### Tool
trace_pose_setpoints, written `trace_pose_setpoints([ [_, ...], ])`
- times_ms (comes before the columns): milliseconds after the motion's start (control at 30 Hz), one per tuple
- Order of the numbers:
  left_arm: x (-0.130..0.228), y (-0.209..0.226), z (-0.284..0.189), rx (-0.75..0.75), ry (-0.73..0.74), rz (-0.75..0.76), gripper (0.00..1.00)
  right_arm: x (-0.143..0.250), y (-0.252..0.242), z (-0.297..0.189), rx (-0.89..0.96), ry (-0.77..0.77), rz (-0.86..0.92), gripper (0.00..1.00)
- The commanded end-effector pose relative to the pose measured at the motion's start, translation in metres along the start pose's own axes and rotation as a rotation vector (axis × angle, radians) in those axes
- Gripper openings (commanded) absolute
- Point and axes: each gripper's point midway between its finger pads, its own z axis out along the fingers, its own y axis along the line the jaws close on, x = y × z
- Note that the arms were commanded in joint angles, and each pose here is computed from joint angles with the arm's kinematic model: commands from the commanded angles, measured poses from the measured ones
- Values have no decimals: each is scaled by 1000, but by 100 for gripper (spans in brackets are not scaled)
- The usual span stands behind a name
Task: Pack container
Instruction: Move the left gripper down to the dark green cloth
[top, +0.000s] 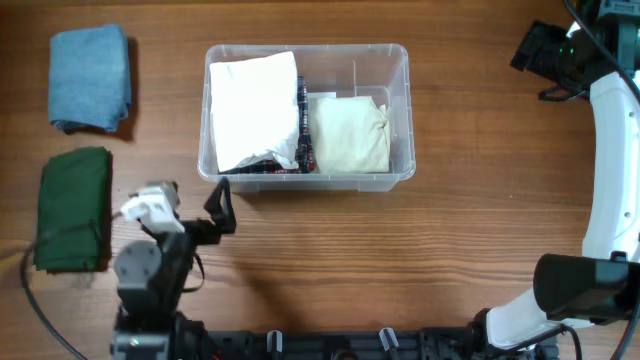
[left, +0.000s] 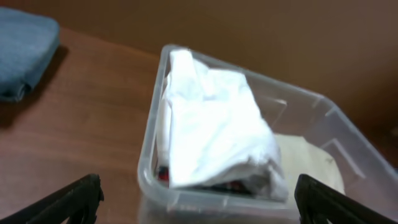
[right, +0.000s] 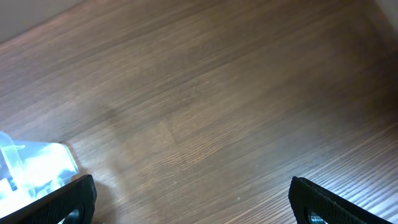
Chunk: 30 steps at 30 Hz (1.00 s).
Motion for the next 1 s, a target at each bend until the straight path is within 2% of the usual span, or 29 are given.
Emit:
trace_pose_setpoints([
  [0, -31, -10, 10, -24, 86, -18, 100, -7, -19, 6, 59, -15, 51, 100],
  [100, -41, -11, 24, -67, 196, -6, 100, -12, -43, 10, 89, -15, 159, 100],
  [233, -51, -13, 40, -93, 269, -16, 100, -13, -60, 14, 59, 5, 234, 100],
  [333, -57, -13, 51, -99, 283, -15, 100, -13, -65, 15, 47, 12, 252, 100],
  [500, -56, -10, 53, -90, 301, 135, 100, -13, -65, 15, 48, 12, 252, 100],
  [733, -58, -12, 50, -86, 295, 135, 100, -13, -65, 15, 48, 12, 252, 100],
  [900, -58, 12, 43, -216, 302, 130, 100, -13, -65, 15, 48, 12, 252, 100],
  [967, -56, 34, 37, -333, 308, 72, 100, -13, -65, 15, 48, 12, 252, 100],
])
